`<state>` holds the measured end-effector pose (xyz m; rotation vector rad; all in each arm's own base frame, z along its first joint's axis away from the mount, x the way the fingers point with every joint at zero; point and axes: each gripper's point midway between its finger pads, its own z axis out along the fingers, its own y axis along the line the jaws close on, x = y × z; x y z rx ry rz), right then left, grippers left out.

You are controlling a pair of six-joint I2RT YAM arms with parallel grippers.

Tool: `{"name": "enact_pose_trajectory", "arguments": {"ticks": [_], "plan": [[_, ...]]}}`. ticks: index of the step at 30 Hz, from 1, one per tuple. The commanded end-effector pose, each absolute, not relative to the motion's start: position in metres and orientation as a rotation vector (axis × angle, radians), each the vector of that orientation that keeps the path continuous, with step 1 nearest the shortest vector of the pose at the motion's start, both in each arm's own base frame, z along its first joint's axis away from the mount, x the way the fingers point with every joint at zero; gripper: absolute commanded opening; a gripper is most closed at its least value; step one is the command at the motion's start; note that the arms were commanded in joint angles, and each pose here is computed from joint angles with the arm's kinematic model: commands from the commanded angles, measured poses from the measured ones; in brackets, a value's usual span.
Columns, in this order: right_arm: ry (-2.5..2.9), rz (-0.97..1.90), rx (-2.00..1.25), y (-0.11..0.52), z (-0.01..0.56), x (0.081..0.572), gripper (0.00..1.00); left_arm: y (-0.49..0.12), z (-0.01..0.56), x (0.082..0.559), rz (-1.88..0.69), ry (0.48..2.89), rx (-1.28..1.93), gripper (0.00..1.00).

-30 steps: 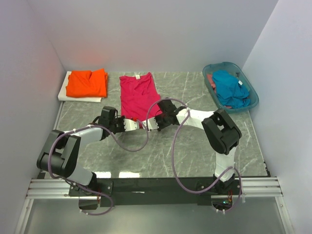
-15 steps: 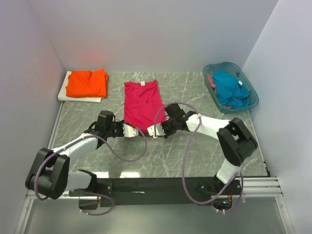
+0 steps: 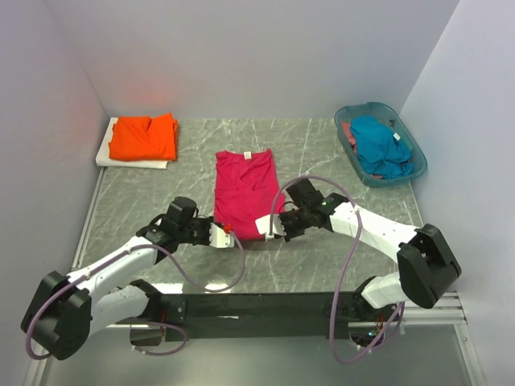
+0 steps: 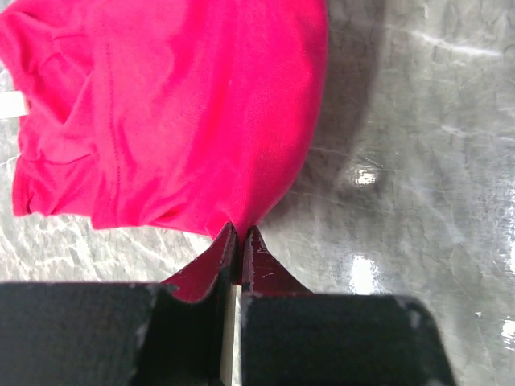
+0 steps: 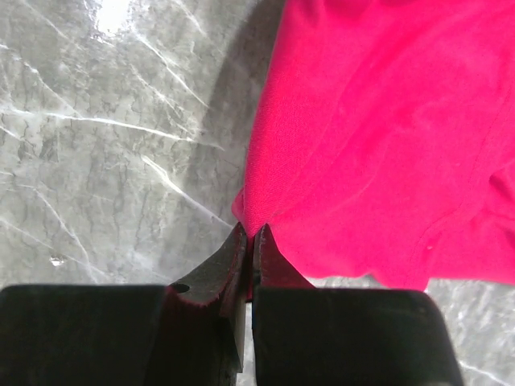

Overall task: Fold and stack the t-shirts
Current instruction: Fold the tshirt

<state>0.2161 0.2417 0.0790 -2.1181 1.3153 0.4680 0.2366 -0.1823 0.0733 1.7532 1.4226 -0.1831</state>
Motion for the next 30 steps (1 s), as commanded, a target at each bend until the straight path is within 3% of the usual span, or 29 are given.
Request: {"name": "enact_pose_trajectory", "arguments": {"ticks": [1, 13, 23, 30], "plan": [[1.387, 0.464, -2.083, 0.242, 0.081, 0.221, 0.0, -0.183, 0.086, 0.24, -0.191, 1.452, 1.691, 0.0], [1.526, 0.292, -1.775, 0.262, 0.156, 0.34, 0.0, -0.18, 0.136, 0.34, -0.115, 1.423, 1.485, 0.0], [1.638, 0.114, -1.474, 0.275, 0.174, 0.441, 0.0, -0.176, 0.154, 0.444, 0.008, 1.406, 1.306, 0.0], [1.668, 0.017, -1.282, 0.263, 0.183, 0.486, 0.0, -0.185, 0.177, 0.493, 0.061, 1.303, 1.173, 0.0]]}}
